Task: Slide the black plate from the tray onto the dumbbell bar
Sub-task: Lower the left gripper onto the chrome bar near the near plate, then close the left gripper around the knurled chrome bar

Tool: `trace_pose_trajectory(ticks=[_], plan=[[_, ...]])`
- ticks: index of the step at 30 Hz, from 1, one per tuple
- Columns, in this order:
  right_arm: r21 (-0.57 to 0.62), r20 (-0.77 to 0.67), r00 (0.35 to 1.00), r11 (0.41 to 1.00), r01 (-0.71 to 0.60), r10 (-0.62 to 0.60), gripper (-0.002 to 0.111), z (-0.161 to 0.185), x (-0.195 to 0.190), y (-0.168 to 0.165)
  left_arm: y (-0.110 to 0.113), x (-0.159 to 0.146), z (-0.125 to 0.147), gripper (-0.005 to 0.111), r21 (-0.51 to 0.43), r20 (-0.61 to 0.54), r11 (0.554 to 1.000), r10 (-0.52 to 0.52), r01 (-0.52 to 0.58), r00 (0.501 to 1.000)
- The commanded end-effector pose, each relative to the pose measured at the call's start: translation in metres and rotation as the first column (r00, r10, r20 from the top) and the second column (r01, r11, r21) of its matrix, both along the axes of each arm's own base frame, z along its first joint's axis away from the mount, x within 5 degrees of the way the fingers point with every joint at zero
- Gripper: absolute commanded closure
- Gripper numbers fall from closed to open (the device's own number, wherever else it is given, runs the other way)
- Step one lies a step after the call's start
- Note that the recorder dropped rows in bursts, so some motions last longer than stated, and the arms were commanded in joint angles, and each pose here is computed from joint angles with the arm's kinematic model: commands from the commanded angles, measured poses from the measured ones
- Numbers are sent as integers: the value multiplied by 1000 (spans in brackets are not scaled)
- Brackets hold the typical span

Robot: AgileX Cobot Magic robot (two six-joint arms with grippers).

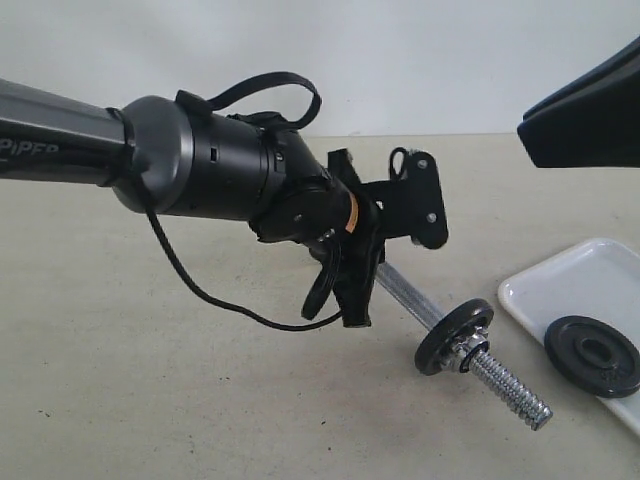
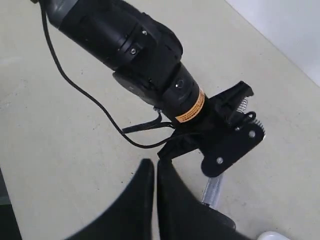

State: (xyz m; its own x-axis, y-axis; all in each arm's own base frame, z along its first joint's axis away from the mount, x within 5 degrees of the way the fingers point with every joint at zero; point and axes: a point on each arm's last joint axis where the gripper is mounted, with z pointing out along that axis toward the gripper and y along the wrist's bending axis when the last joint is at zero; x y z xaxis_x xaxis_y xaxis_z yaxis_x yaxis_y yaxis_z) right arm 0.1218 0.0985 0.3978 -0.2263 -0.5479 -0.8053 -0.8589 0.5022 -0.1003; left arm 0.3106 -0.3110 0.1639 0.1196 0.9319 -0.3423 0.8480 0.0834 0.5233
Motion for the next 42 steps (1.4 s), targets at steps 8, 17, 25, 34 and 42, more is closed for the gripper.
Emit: trace_pose_trajectory(ticks=[8,17,25,34,42], plan=[[5,10,1000,1000,-5,5,108,2,-2,0,-25,-15,27,102,174,262,922,-381,345,887],[-11,16,1000,1000,-1,1,108,1,-1,-1,-15,-15,20,53,351,202,865,-444,358,873],[-12,16,1000,1000,-1,1,108,1,-1,-1,-15,-15,19,48,348,196,867,-438,356,877],[-10,19,1000,1000,1,-1,108,1,-1,-1,-16,-16,6,48,353,178,856,-457,377,871],[-10,22,1000,1000,1,0,108,2,-1,-1,-19,-15,-20,48,391,134,819,-502,420,854]])
